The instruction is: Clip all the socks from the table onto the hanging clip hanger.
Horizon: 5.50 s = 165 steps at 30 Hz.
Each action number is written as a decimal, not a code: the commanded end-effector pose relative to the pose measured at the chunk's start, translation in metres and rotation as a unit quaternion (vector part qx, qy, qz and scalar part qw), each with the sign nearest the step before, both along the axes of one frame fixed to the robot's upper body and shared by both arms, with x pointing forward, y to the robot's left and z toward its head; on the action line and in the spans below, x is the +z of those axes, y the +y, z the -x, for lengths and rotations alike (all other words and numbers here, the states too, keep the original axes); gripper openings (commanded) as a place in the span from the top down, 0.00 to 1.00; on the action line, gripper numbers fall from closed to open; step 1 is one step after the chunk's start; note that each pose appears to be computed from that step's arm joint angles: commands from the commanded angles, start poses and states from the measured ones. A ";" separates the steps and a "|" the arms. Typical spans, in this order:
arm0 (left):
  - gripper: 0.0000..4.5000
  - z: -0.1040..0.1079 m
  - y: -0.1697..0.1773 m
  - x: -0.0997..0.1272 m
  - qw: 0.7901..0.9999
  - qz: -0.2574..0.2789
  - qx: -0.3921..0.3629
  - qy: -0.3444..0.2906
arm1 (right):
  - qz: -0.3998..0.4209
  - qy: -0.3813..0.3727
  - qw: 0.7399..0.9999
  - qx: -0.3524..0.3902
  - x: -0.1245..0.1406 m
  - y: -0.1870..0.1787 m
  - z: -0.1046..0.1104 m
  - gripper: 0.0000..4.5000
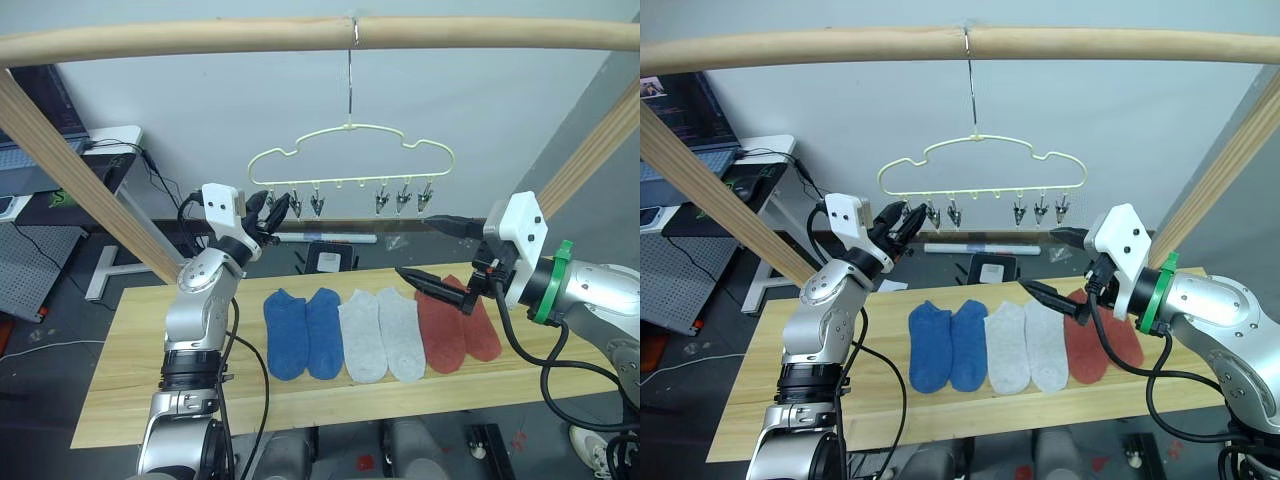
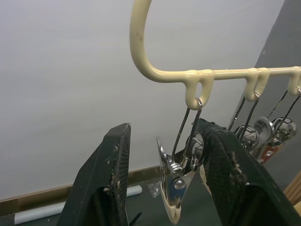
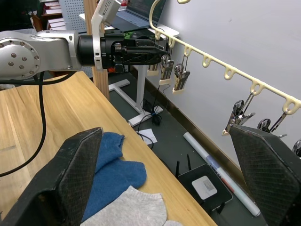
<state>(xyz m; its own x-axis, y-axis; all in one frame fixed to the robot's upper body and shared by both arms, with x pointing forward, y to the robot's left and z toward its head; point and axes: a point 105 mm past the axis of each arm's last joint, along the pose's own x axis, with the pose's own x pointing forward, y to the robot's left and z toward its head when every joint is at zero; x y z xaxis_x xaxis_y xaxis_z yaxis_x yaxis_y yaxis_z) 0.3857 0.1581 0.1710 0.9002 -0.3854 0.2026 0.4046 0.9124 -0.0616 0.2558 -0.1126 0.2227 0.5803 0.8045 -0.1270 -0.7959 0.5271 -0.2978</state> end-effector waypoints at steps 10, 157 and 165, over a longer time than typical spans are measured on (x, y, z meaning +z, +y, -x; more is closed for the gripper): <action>0.69 0.002 0.001 0.018 0.999 -0.003 0.005 -0.035 | -0.001 -0.021 1.000 0.011 0.009 0.003 0.005 0.00; 0.95 0.057 -0.004 0.041 0.990 0.001 -0.134 0.036 | 0.157 -0.258 0.936 -0.182 -0.014 -0.069 -0.030 1.00; 0.95 0.055 -0.007 0.041 0.988 0.017 -0.149 0.046 | 0.134 -0.254 0.958 -0.017 -0.019 0.001 -0.010 1.00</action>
